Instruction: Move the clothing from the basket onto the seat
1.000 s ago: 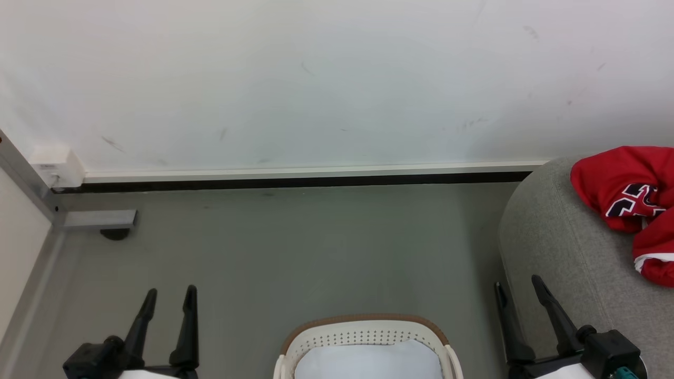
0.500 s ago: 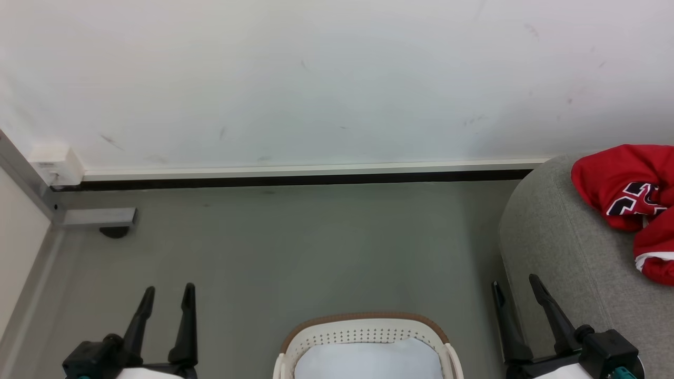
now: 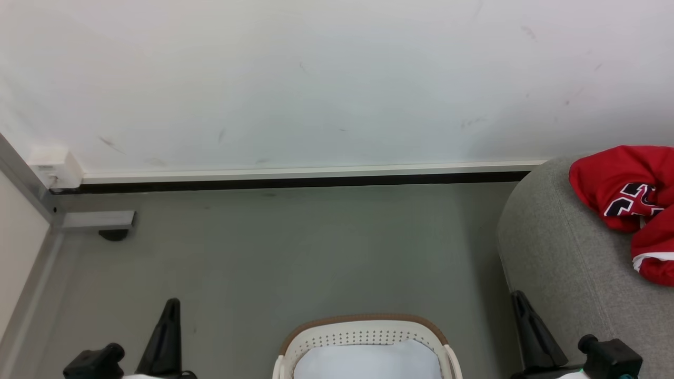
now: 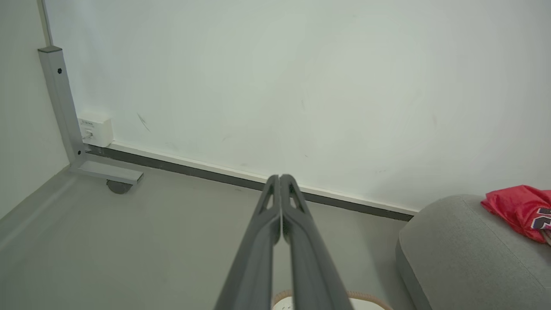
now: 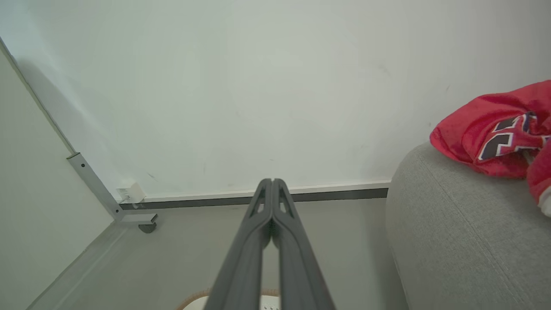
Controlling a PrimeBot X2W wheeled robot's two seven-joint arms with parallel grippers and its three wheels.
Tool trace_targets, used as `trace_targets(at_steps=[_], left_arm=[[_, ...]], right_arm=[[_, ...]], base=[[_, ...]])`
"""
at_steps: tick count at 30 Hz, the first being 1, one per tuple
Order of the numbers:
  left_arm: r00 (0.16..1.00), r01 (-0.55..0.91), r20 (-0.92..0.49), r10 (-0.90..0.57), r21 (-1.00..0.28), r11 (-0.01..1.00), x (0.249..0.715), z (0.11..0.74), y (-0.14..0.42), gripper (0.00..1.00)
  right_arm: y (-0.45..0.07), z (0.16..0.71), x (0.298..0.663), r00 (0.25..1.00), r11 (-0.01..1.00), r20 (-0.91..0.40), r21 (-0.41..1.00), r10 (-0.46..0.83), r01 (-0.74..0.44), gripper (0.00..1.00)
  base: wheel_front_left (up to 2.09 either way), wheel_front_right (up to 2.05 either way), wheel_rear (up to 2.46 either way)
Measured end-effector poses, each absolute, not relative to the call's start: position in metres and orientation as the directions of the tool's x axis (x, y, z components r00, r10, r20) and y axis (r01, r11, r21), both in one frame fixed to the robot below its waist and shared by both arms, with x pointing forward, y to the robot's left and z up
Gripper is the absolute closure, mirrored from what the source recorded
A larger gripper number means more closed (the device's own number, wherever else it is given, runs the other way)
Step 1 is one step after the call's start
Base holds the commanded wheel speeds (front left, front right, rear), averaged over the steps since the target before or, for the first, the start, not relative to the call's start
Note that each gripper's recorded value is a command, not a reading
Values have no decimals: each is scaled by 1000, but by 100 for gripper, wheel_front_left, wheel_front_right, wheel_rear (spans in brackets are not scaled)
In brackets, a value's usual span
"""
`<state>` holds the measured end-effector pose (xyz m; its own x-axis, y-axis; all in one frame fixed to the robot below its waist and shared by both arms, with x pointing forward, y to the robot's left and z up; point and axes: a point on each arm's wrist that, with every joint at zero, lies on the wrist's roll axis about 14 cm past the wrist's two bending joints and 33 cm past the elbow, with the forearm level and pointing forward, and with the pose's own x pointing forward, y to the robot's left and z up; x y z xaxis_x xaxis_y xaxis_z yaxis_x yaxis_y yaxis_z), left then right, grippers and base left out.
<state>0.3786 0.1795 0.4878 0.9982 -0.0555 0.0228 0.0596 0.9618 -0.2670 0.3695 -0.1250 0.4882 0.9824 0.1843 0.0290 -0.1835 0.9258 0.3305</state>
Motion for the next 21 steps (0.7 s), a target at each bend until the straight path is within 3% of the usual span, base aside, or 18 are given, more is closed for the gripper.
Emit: trace_targets(at_steps=[21], left_arm=[[1000, -25, -26, 13, -569, 822, 381, 486, 192, 100]], right_arm=[[-151, 485, 374, 996, 781, -12, 621, 90, -63, 100]], base=[[0, 0, 0]])
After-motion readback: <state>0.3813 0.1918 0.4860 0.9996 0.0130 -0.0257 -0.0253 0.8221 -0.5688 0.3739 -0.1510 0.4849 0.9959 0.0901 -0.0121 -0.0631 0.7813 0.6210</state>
